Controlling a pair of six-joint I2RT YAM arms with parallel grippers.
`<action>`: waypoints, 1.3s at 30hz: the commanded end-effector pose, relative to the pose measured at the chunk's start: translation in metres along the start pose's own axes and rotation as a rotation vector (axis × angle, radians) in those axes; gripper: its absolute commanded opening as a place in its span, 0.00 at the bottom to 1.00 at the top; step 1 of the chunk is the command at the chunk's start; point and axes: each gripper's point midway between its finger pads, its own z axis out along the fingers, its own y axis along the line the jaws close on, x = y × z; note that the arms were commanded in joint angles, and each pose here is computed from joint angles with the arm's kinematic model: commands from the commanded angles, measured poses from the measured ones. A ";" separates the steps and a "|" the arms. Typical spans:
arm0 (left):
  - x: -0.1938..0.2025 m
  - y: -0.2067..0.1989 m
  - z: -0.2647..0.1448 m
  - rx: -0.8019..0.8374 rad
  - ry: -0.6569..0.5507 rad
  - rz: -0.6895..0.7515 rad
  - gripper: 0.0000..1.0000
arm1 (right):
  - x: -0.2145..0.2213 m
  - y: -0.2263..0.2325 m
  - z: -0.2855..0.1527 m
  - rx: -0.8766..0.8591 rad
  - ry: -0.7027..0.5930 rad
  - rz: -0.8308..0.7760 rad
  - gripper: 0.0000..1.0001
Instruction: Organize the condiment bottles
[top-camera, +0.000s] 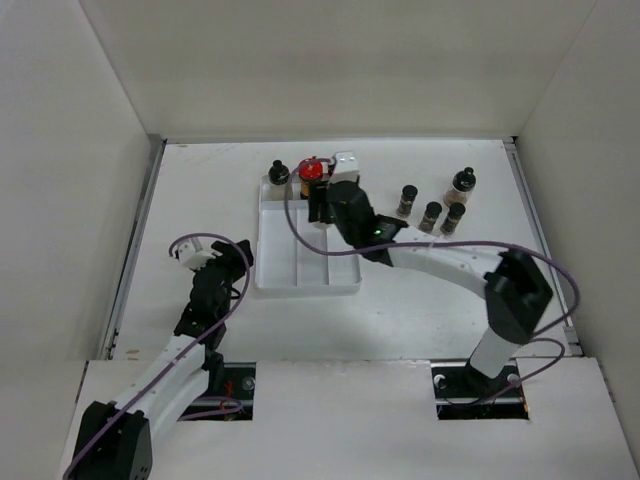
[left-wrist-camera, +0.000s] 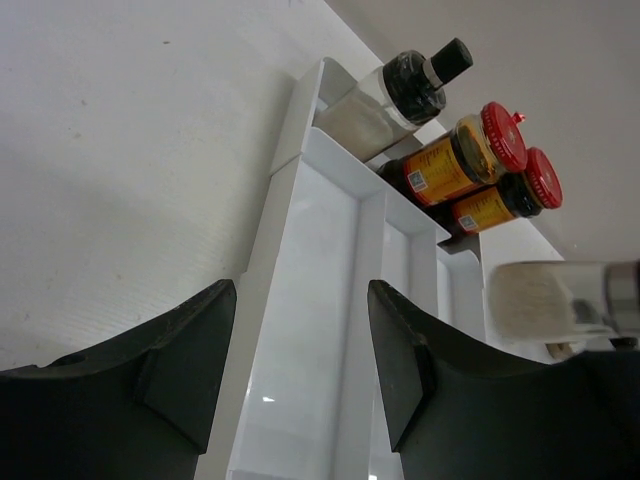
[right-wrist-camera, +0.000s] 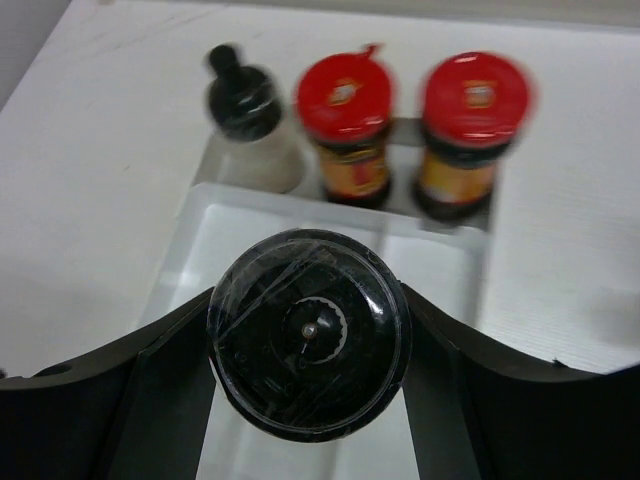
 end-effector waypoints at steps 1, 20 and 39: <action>-0.008 0.001 -0.001 0.005 -0.035 -0.026 0.53 | -0.058 0.076 0.012 -0.186 -0.161 0.065 0.50; -0.010 0.033 0.000 -0.103 -0.045 -0.137 0.57 | 0.040 0.127 0.100 -0.193 -0.015 0.031 0.74; -0.006 0.026 0.003 -0.077 -0.023 -0.109 0.58 | -0.074 -0.190 -0.001 0.302 -0.207 0.199 0.45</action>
